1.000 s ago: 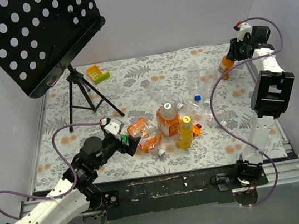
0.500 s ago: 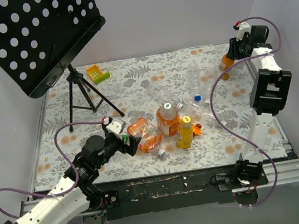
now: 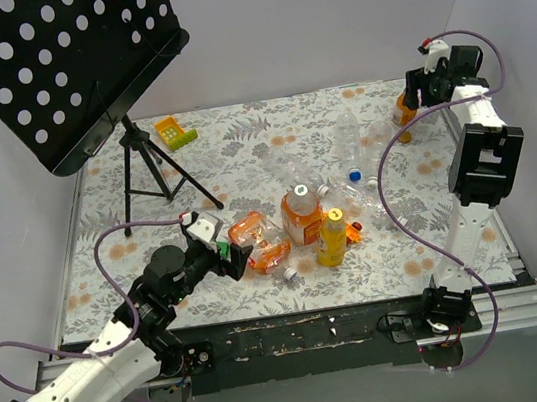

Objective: Unscrew the bottle caps
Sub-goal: Place the plastic bottle at the corner of the board, then pick up the plastic bottle at the center of the board.

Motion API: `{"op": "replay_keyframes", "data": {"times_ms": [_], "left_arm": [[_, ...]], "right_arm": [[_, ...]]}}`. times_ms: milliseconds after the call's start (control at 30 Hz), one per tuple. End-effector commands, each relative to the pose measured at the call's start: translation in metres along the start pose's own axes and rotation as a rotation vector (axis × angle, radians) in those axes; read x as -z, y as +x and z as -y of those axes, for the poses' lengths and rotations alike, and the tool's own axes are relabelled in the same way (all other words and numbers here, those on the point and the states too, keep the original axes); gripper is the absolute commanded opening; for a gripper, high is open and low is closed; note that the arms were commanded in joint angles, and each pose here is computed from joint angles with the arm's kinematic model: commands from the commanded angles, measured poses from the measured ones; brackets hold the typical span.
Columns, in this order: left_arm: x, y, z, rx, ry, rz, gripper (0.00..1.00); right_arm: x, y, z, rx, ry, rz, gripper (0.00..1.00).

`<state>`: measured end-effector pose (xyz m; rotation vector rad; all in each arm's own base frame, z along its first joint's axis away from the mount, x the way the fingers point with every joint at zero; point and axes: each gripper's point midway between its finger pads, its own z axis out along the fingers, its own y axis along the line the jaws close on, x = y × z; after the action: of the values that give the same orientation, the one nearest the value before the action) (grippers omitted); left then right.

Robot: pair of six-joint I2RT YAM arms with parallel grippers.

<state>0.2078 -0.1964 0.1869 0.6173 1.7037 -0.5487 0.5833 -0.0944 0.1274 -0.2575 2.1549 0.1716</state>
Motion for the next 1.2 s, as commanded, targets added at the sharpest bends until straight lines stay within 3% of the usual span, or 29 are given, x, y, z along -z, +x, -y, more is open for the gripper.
{"op": "replay_keyframes", "data": {"times_ms": [0,233,500,733,1167], "left_arm": [[0.006,-0.019,0.0,0.028,-0.001,0.074,0.98],[0.013,-0.043,0.007,0.097,0.021,0.11,0.98],[0.019,-0.044,0.013,0.275,0.01,0.034,0.98],[0.025,-0.034,0.022,0.392,0.035,-0.002,0.98],[0.021,-0.032,0.023,0.403,0.025,-0.065,0.98]], "right_arm": [[0.04,-0.055,-0.001,0.063,0.04,0.112,0.8],[0.081,-0.072,-0.018,0.114,0.03,0.149,0.82],[0.15,-0.067,-0.071,0.176,-0.053,0.205,0.83],[0.211,-0.043,-0.13,0.273,-0.178,0.262,0.83],[0.289,0.02,-0.231,0.38,-0.485,0.337,0.84]]}}
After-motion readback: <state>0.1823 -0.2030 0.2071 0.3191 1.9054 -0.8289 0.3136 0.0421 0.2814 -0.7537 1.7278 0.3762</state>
